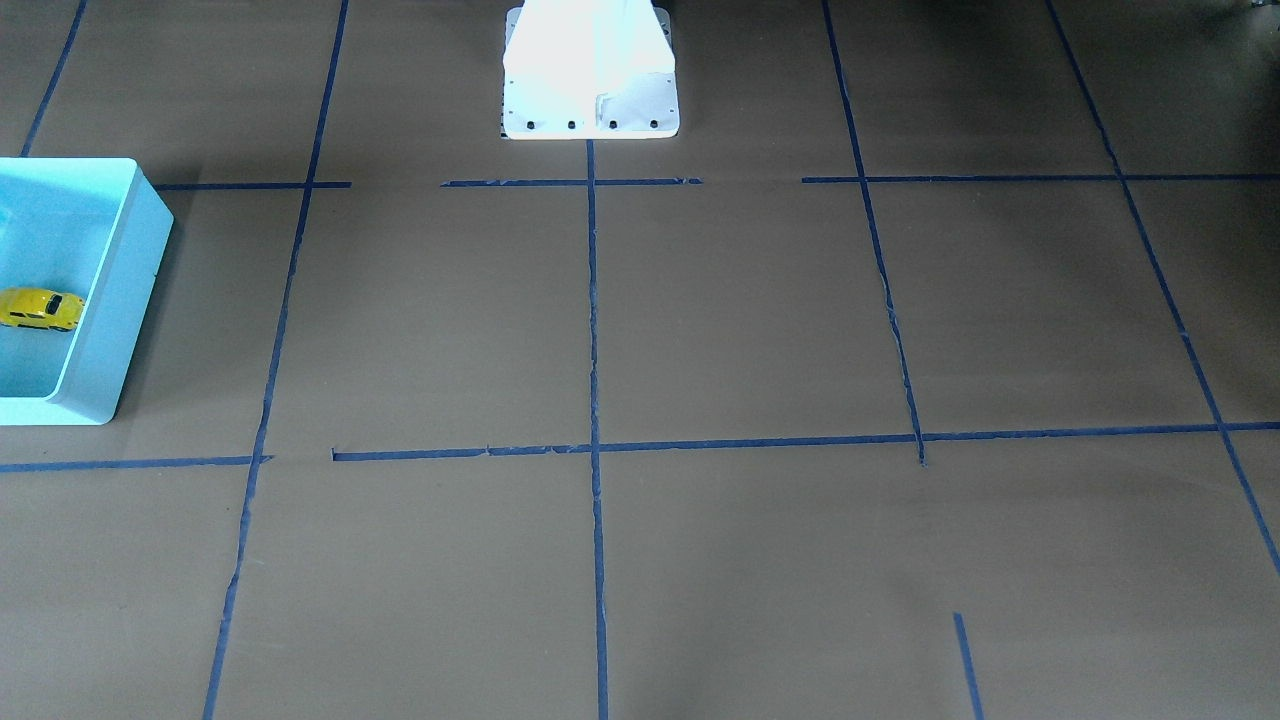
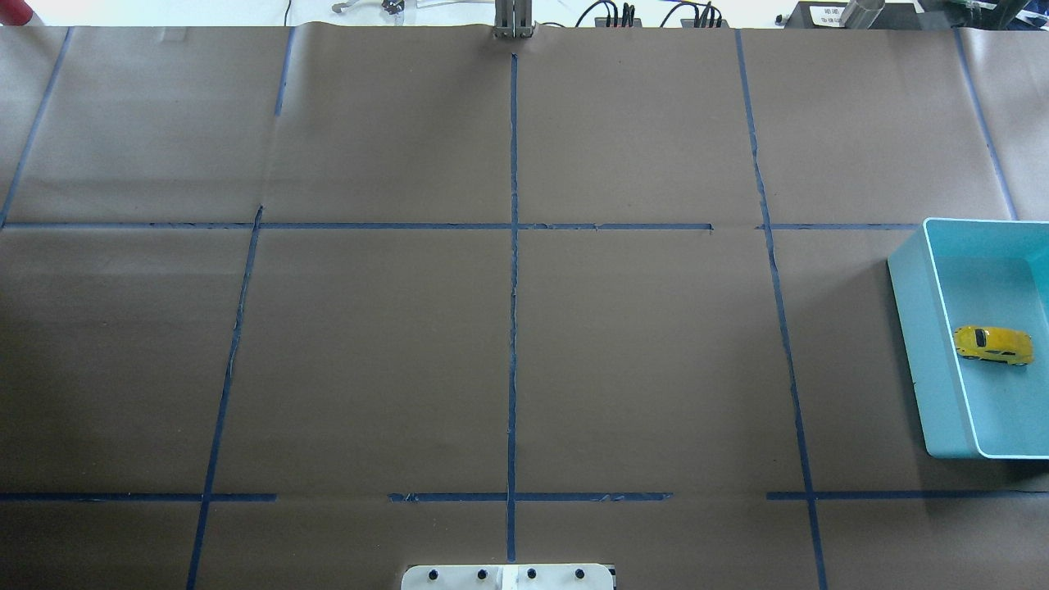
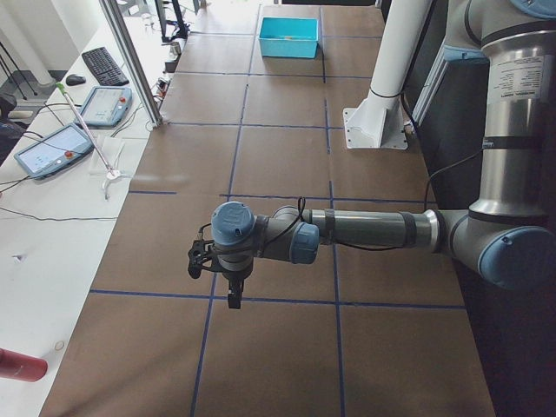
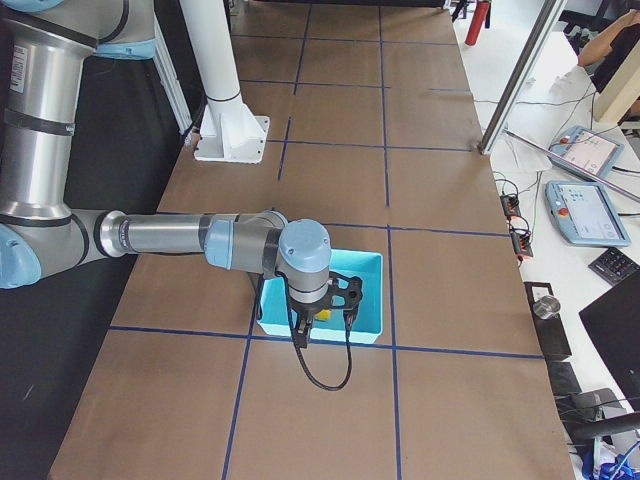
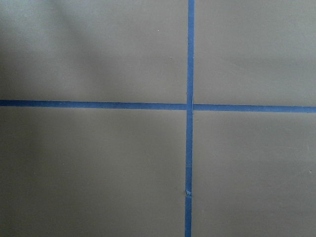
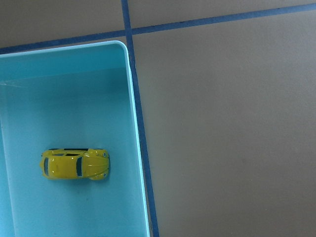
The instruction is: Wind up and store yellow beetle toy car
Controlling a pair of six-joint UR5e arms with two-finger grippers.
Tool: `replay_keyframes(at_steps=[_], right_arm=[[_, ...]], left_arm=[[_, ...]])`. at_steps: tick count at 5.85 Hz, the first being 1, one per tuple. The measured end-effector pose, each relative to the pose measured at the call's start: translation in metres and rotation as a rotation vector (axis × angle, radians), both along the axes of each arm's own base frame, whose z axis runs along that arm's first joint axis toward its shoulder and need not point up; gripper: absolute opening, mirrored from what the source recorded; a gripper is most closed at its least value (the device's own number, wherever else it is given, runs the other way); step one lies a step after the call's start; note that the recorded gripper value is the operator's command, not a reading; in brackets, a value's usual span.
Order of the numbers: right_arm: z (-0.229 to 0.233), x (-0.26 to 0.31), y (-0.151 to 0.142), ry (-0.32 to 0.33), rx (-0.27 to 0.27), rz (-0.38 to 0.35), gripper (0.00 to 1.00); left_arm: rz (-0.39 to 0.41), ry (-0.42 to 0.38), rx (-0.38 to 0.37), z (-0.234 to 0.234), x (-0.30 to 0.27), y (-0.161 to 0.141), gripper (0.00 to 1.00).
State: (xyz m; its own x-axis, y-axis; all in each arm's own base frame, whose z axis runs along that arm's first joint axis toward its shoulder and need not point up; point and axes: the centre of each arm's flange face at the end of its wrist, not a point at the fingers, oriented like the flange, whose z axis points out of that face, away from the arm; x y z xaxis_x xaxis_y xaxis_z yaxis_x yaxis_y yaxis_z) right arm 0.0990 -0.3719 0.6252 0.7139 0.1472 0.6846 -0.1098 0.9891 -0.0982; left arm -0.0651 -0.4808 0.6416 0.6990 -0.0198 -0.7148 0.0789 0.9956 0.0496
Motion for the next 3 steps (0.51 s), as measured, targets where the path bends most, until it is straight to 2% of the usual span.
replay_keyframes(at_steps=[2, 3], right_arm=[[-0.0015, 0.0001, -0.0009, 0.000, 0.004, 0.000, 1.00], [-0.0050, -0.0001, -0.0023, 0.001, 0.025, -0.014, 1.00]], left_arm=[[0.000, 0.000, 0.001, -0.0002, 0.0000, -0.0001, 1.00], [-0.001, 0.000, -0.001, 0.0002, 0.0000, 0.0000, 1.00]])
